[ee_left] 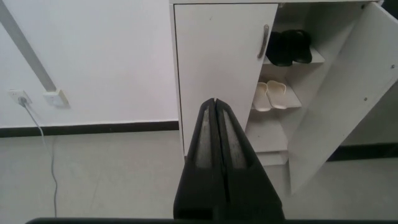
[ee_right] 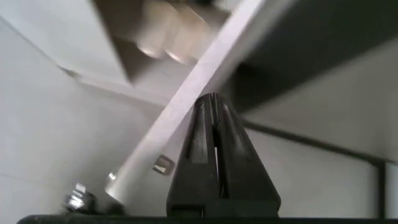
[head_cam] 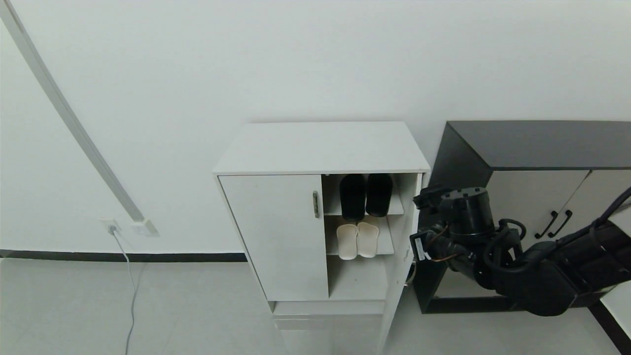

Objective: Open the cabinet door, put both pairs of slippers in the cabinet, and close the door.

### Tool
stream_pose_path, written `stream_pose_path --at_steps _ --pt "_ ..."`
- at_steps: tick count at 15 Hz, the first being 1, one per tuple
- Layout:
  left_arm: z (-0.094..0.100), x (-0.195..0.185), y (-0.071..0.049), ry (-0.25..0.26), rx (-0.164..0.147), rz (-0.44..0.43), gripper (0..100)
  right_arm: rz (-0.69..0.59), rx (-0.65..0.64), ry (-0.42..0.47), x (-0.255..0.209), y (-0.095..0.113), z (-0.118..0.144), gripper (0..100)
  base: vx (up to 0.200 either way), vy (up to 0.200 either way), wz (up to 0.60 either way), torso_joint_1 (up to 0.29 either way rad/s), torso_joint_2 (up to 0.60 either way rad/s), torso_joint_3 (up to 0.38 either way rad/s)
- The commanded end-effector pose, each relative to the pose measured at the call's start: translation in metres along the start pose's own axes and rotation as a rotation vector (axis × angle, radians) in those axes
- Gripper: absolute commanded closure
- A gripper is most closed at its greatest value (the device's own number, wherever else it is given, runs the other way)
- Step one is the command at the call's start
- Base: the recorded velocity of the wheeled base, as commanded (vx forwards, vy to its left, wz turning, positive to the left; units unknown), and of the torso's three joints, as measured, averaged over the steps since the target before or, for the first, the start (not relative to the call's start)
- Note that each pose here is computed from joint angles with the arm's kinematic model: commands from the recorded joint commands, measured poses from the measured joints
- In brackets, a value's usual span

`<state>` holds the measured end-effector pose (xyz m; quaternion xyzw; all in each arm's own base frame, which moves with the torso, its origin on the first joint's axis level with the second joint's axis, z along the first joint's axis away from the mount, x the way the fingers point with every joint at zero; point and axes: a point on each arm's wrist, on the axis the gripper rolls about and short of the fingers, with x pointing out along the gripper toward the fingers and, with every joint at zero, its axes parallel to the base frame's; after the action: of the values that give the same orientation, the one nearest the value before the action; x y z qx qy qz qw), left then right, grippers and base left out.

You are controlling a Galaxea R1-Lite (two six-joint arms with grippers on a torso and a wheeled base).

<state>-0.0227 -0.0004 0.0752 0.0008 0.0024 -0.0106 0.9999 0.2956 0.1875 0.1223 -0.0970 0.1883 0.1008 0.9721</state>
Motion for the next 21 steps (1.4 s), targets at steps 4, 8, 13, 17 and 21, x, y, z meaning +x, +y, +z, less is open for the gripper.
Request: stream_pose_path --at_steps 4,8,13,17,21 --pt "0.0 0.0 0.0 0.003 0.0 0.0 100 0.142 0.068 -0.054 0.008 0.016 -0.005 100 0.0 0.0 0.0 0.0 0.0 0.0" --pt "0.0 0.0 0.0 0.003 0.0 0.0 100 0.286 0.077 -0.093 0.0 0.016 -0.014 100 0.0 0.0 0.0 0.0 0.0 0.0" --pt "0.0 0.0 0.0 0.003 0.001 0.0 100 0.343 0.078 -0.097 0.01 0.022 -0.035 100 0.08 0.0 0.0 0.001 0.0 0.001" --pt "0.0 0.0 0.0 0.001 0.0 0.0 100 0.346 0.076 -0.091 0.019 0.026 -0.038 100 0.2 0.0 0.0 0.001 0.0 0.001" --pt "0.0 0.0 0.0 0.001 0.0 0.0 100 0.325 0.091 -0.114 0.037 0.025 -0.034 100 0.0 0.0 0.0 0.0 0.0 0.0"
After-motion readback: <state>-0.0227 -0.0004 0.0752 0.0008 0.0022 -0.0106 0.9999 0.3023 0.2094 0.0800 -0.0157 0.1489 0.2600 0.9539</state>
